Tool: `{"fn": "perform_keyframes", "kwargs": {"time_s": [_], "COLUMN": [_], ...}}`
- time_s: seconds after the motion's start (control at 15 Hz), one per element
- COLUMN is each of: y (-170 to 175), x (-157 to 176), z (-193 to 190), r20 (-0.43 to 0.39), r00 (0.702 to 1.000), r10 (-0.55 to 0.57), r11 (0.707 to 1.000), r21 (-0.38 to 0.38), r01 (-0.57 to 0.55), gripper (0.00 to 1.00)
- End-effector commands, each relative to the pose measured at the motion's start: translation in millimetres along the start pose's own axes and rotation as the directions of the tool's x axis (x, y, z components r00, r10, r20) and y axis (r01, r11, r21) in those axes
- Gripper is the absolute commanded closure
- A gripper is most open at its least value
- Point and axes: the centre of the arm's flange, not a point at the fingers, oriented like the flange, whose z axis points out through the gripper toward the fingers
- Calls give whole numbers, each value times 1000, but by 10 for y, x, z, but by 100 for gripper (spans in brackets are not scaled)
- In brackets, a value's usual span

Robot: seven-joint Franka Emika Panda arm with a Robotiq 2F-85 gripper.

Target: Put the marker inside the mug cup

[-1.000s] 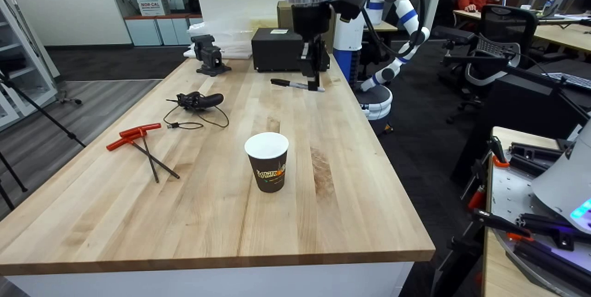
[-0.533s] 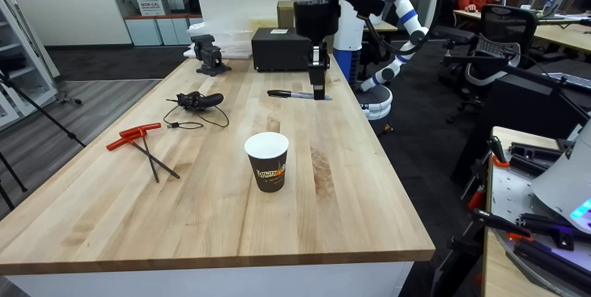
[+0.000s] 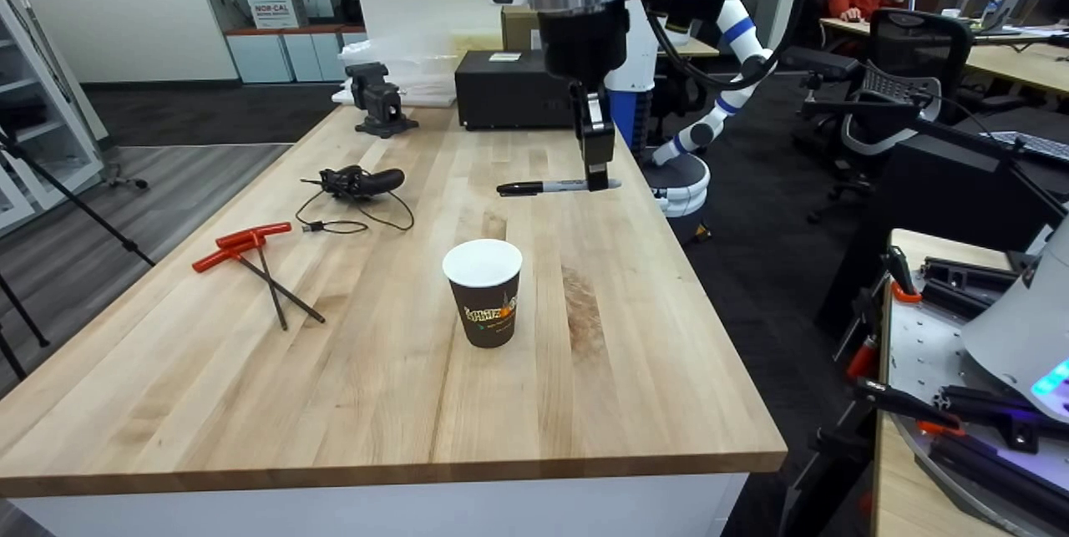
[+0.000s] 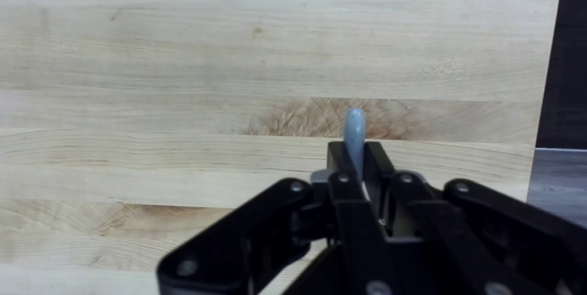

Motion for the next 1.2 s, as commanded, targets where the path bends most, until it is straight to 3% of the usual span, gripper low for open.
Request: {"fn": "perform_keyframes", "kwargs": {"time_s": [0.0, 0.73, 1.13], "y": [-97, -656, -733], "x": [-74, 66, 178], "z": [-98, -63, 68], "r20": [20, 80, 130], "r00": [998, 979, 973], "r10": [-55, -185, -192], "r11": [998, 978, 972], "r21": [-30, -88, -112], "r01": [55, 192, 207], "gripper": [97, 97, 97]}}
